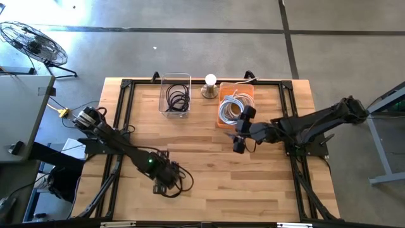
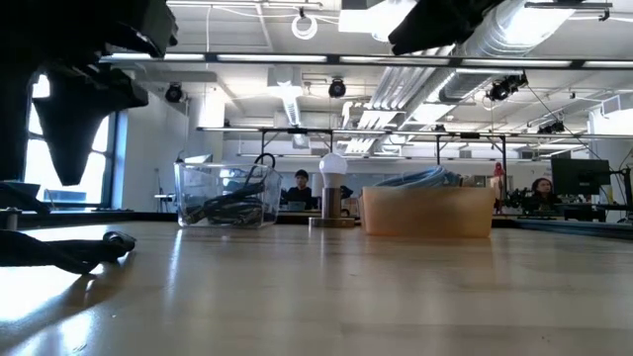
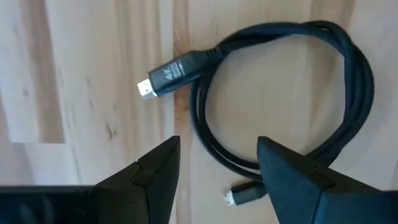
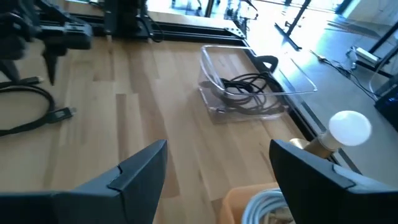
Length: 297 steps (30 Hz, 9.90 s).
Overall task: Pick & Place USB Port
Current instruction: Put the black charger cable into the transparent bin, then return to Home Position
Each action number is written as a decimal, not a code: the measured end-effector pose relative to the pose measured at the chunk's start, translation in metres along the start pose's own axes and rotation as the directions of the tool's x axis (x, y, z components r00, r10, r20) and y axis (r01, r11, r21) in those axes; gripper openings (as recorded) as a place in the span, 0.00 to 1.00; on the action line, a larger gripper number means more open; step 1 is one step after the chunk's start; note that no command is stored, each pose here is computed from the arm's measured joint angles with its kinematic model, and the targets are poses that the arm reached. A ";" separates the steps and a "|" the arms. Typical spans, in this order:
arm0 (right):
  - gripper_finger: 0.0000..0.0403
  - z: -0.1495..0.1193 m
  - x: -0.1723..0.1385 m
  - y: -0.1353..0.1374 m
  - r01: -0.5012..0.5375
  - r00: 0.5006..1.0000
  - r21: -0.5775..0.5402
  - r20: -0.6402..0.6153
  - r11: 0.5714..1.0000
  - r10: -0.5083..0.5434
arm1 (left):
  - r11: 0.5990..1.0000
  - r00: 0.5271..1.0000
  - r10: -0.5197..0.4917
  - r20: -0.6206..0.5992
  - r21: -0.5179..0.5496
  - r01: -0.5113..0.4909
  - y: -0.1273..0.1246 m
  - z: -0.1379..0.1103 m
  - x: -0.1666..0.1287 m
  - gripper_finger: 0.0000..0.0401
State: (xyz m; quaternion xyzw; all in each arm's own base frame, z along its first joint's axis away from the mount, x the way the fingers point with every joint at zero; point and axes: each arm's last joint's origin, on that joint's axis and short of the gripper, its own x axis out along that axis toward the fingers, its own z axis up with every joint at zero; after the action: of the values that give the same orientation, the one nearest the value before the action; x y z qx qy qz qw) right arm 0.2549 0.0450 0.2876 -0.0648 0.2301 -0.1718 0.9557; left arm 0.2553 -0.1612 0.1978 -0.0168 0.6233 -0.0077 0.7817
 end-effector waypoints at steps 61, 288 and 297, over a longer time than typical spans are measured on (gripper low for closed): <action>0.68 0.000 -0.029 0.041 -0.103 0.990 -0.102 0.083 0.989 0.112 | 0.770 0.763 0.584 0.277 0.108 -0.629 0.222 0.079 -0.160 0.00; 0.00 -0.182 -0.052 -0.072 -0.001 0.930 0.244 0.357 0.970 -0.089 | 0.998 0.288 0.001 0.958 0.017 -0.059 0.171 -0.154 -0.005 0.00; 0.00 -0.182 -0.052 -0.072 -0.001 0.930 0.245 0.357 0.970 -0.089 | 0.999 0.287 -0.003 0.958 0.017 -0.047 0.171 -0.154 -0.005 0.00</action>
State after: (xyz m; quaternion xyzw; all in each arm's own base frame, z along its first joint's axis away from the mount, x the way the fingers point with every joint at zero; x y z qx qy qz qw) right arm 0.1058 -0.0117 0.1626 0.0155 0.0244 -0.2047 0.9784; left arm 0.1023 0.0069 0.1623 0.0070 0.0335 0.0016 0.9994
